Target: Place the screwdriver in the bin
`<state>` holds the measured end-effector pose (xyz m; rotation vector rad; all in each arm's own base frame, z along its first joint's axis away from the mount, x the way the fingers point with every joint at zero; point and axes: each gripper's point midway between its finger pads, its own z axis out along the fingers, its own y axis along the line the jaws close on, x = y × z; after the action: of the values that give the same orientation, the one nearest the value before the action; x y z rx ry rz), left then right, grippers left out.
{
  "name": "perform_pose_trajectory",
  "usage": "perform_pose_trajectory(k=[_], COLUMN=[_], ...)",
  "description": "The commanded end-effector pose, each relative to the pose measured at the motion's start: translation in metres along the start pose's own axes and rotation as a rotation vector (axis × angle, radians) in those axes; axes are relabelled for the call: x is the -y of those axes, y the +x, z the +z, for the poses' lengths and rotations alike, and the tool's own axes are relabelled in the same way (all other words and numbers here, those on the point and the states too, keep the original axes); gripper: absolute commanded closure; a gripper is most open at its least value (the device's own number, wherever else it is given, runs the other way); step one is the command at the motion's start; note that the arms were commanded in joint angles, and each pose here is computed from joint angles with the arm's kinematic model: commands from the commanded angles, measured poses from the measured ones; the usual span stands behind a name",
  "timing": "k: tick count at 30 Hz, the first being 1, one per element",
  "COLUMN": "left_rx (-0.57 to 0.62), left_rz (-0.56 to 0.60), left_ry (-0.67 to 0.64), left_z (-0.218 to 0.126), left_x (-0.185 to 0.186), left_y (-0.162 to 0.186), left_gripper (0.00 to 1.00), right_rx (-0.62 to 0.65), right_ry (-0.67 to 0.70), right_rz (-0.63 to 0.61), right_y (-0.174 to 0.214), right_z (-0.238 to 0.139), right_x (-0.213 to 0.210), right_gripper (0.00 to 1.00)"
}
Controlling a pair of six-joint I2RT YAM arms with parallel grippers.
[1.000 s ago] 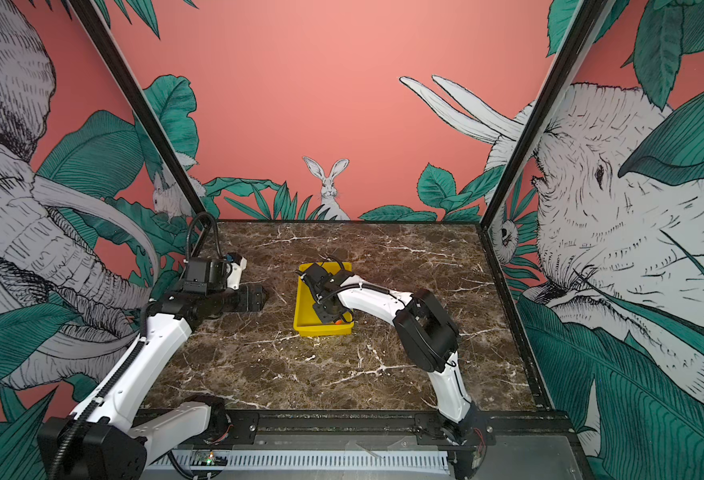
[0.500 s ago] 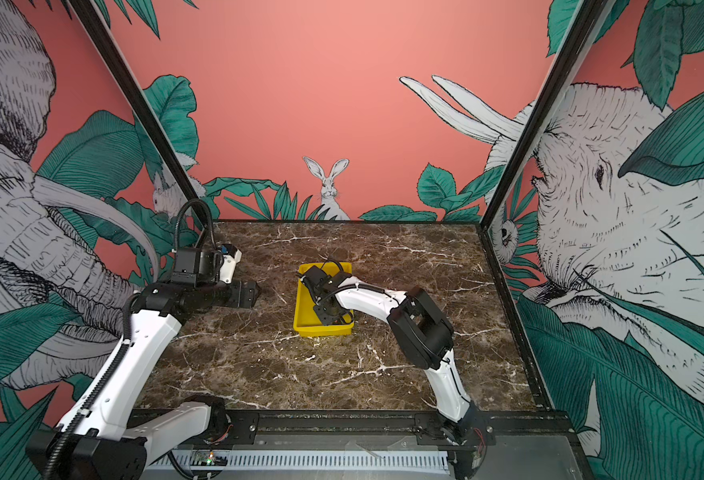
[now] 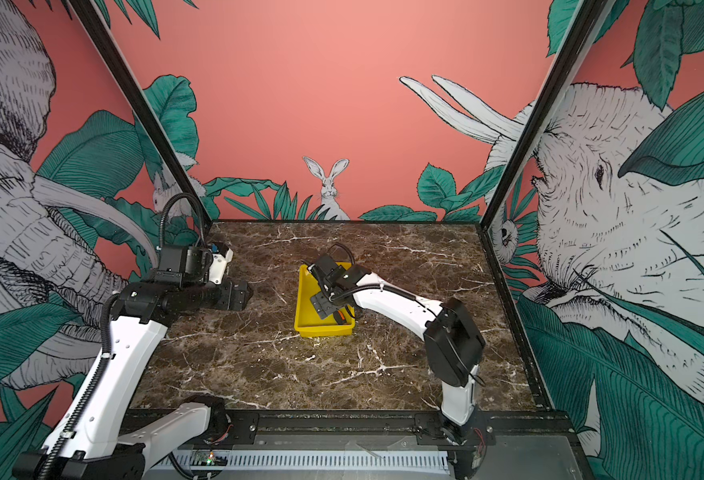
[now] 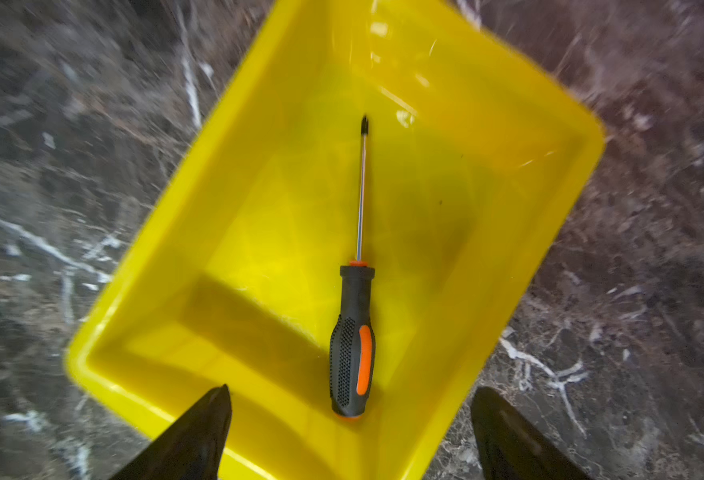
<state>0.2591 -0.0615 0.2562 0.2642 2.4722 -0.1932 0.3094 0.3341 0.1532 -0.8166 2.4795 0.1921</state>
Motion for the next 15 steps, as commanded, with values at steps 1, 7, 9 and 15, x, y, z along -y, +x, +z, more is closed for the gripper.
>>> perform_pose_trajectory(k=[1,7,9,15], left_rx=[0.005,0.068,0.100,0.220], left_rz=[0.008,-0.012,-0.025,-0.087], left_ry=[-0.026,-0.014,-0.014,0.021], left_z=[-0.006,-0.006,-0.005,0.005], left_x=[-0.004,-0.002,-0.002,0.001], left_y=[0.001,-0.011,-0.016,-0.034], left_gripper=[0.00,0.00,0.00,0.00], right_rx=[0.079,0.160,0.195,0.277], right_ry=[0.006,0.026,0.047,0.165], right_rz=[-0.006,0.012,0.034,0.127], right_y=[-0.011,-0.013,-0.012,0.002], right_z=[-0.031,-0.072,-0.089,-0.125], right_x=[0.008,0.020,0.029,0.076], right_gripper=[0.08,0.04,0.01,0.01])
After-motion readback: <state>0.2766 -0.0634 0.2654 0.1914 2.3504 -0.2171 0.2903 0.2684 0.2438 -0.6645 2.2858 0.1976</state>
